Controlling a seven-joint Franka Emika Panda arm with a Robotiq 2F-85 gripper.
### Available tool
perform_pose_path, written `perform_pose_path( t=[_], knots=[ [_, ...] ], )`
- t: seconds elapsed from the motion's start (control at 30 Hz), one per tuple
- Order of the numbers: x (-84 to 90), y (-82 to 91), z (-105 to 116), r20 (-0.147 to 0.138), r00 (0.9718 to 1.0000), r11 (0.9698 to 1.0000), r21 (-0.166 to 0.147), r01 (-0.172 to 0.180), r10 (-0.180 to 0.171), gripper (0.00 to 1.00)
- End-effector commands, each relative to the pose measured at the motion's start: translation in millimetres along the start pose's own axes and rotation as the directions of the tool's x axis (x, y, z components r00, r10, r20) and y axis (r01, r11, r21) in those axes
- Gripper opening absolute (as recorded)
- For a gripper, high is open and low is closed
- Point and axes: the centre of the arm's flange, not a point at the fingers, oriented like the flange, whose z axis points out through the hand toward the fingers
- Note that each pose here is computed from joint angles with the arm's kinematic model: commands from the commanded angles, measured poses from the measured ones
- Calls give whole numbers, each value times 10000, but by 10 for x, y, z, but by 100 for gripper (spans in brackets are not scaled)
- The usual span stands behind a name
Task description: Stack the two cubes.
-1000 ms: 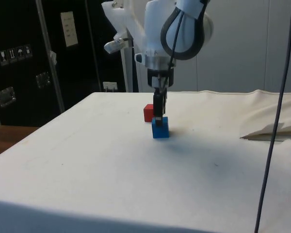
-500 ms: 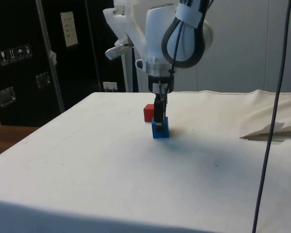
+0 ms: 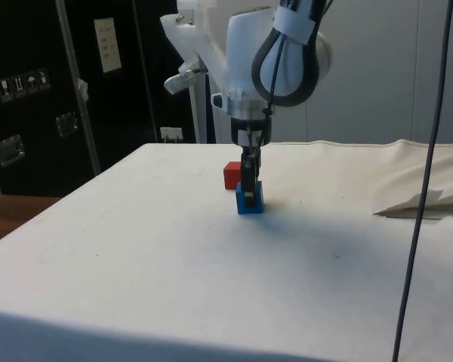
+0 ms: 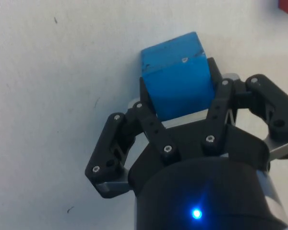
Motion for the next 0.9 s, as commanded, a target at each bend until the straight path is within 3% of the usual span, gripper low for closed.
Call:
perform_pose_path(
  t=[0.0, 0.17, 0.5, 0.87],
  knots=[
    [8, -6, 11, -41, 10000, 10000, 1, 21, -21, 1],
    [0, 0, 0, 0, 10000, 10000, 0, 0, 0, 2],
    [54, 18, -114, -218, 9998, 10000, -22, -24, 23, 2],
    [156, 65, -400, -334, 9994, 10000, 19, -79, 80, 2]
  ],
)
